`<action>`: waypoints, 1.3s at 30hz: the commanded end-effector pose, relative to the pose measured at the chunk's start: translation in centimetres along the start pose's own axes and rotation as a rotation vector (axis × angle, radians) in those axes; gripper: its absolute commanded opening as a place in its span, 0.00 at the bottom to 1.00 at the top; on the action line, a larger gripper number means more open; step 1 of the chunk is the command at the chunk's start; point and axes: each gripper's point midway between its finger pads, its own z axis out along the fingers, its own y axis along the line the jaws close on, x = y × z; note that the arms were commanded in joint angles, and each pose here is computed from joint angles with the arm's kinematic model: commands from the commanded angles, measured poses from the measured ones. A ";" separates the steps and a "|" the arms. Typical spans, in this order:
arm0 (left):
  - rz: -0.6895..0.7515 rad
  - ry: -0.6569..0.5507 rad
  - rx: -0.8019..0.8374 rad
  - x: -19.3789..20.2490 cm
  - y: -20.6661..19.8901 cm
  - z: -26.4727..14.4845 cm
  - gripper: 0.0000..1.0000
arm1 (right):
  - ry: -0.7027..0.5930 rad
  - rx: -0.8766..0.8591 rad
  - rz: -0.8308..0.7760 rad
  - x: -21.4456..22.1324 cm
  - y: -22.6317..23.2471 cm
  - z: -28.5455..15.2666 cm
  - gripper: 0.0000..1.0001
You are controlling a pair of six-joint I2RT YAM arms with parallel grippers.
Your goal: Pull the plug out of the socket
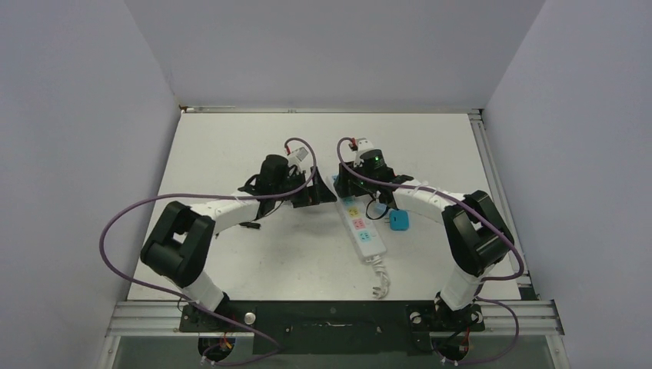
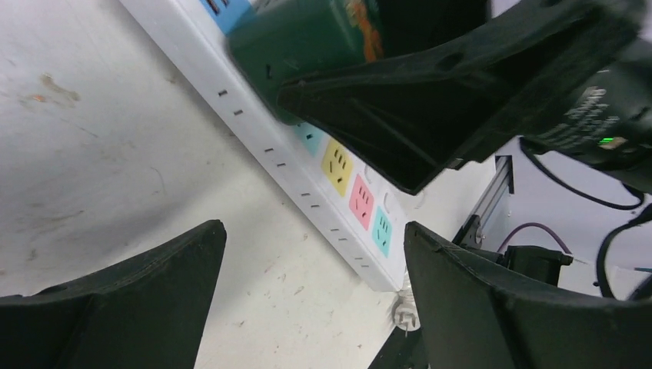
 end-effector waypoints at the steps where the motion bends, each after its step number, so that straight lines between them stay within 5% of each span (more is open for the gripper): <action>1: -0.099 0.027 0.100 1.5 -1.1 2.4 0.80 | -0.017 -0.052 0.046 -0.2 0.6 -0.4 0.05; 19: -0.235 0.123 0.120 5.7 0.1 7.7 0.75 | -0.030 -0.036 0.053 0.2 0.0 -0.5 0.05; 39: -0.316 0.146 0.090 6.4 2.0 9.4 0.07 | -0.056 0.071 -0.019 0.2 -0.1 -0.9 0.05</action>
